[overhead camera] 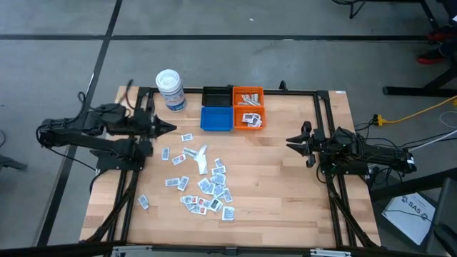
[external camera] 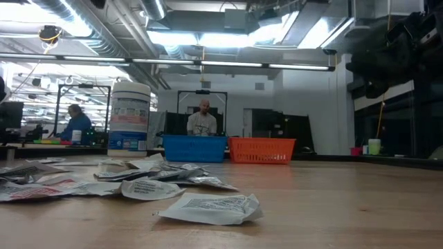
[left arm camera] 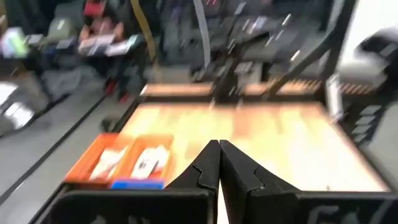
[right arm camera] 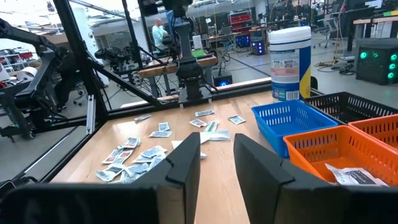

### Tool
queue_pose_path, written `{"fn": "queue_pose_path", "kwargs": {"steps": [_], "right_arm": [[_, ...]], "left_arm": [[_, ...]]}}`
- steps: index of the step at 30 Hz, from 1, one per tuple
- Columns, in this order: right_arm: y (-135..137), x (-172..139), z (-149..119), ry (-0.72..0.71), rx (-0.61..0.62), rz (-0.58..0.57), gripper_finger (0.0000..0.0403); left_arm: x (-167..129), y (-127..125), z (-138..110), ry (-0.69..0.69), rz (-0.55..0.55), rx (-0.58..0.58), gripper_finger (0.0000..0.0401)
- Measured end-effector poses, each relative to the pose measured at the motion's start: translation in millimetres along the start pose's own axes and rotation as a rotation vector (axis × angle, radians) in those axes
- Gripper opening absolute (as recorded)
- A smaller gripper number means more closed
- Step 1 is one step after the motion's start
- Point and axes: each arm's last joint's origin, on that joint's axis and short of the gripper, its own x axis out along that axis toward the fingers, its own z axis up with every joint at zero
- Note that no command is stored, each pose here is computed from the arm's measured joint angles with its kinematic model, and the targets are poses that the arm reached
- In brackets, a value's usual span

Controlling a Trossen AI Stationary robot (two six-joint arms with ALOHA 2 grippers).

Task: Pick & Place First Aid Supplies
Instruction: Put the ointment pack into the blue bin

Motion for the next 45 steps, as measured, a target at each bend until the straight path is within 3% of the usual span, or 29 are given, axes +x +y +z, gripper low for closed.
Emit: {"fn": "queue_pose_path", "kwargs": {"steps": [5, 18, 28, 35, 39, 45], "right_arm": [[0, 0, 0, 0.0, 0.0, 0.0, 0.01], [0, 0, 0, 0.0, 0.0, 0.0, 0.01], [0, 0, 0, 0.0, 0.0, 0.0, 0.01], [0, 0, 0, 0.0, 0.0, 0.001, 0.01], [0, 0, 0, 0.0, 0.0, 0.0, 0.01], [0, 0, 0, 0.0, 0.0, 0.0, 0.01]], "left_arm": [[24, -1, -11, 0.277, 0.077, 0.066, 0.0004], [87, -11, -52, 0.746, 0.053, 0.183, 0.0003], [118, -9, -93, 0.954, 0.08, 0.206, 0.0008], [131, 0, -118, 1.046, 0.06, 0.14, 0.0067], [138, 10, -124, 1.04, 0.119, 0.097, 0.012], [146, 23, -129, 1.044, 0.129, 0.142, 0.0171]]}}
